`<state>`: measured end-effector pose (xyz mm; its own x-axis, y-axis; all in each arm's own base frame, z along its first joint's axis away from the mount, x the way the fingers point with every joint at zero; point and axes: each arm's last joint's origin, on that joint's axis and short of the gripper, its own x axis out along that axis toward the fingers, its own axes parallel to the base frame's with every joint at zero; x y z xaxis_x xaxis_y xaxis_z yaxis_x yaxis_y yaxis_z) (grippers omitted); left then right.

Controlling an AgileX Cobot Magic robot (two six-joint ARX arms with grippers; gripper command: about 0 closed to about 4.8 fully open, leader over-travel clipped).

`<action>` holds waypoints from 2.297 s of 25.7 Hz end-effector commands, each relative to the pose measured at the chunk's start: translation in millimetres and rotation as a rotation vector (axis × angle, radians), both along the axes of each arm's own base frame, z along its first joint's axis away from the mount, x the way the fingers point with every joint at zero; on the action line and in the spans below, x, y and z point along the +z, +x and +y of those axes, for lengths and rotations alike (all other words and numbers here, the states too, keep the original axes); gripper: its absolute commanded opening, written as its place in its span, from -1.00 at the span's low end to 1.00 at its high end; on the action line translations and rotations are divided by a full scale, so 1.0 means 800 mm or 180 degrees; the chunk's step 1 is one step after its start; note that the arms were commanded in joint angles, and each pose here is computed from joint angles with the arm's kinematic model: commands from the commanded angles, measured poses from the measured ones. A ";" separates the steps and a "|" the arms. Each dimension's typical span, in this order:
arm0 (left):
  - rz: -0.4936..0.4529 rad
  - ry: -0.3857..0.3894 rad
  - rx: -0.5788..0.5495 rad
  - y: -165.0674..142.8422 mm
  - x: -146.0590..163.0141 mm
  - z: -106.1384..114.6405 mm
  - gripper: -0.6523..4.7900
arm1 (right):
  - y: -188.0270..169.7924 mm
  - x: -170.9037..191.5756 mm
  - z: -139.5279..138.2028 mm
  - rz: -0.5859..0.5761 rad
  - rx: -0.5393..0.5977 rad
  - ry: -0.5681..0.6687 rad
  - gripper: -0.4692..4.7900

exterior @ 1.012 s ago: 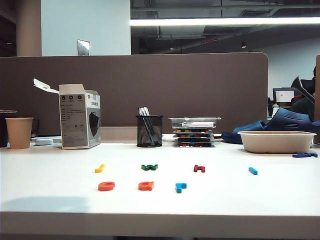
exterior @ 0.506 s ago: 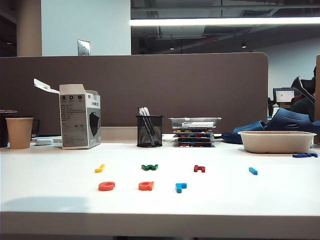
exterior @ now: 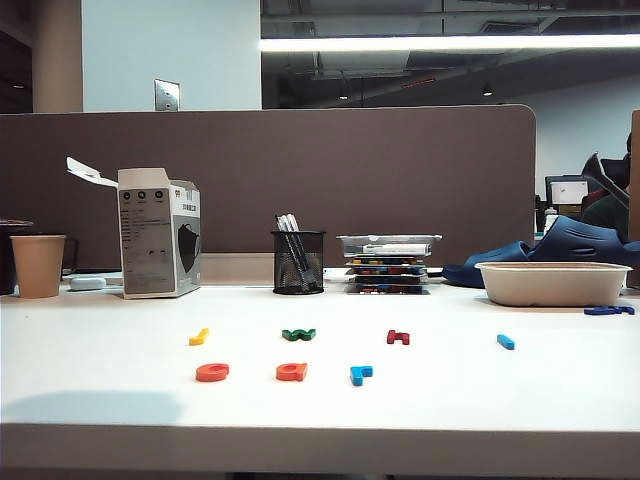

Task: Select the appropriate letters from the row of letter magnets placed on the table to arrange into the word "car".

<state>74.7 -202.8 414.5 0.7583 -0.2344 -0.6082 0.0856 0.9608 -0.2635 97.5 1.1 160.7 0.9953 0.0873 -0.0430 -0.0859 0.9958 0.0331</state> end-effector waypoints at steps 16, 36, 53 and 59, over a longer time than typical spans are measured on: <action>-0.1901 0.1097 -0.0887 0.141 0.103 0.082 -0.78 | 0.000 -0.007 0.000 0.0139 -0.0010 -0.0008 -0.84; -0.1918 0.0932 0.0314 0.086 0.034 0.265 -0.78 | 0.000 -0.001 -0.003 -0.0020 -0.0285 -0.0022 -0.84; -0.2527 0.0371 0.0204 -0.066 -0.107 0.248 -0.78 | 0.000 0.001 -0.003 -0.0067 -0.0255 -0.0020 -0.82; -0.2348 0.0404 0.0284 -0.046 -0.153 0.249 -0.78 | 0.000 0.001 -0.003 -0.0069 -0.0261 -0.0020 -0.82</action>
<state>33.3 -4.7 298.7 0.9874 -0.1531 0.0412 0.1551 0.9866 -0.0501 97.6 -1.3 160.8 0.9991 0.0057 -0.0421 -0.0045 0.9996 0.0291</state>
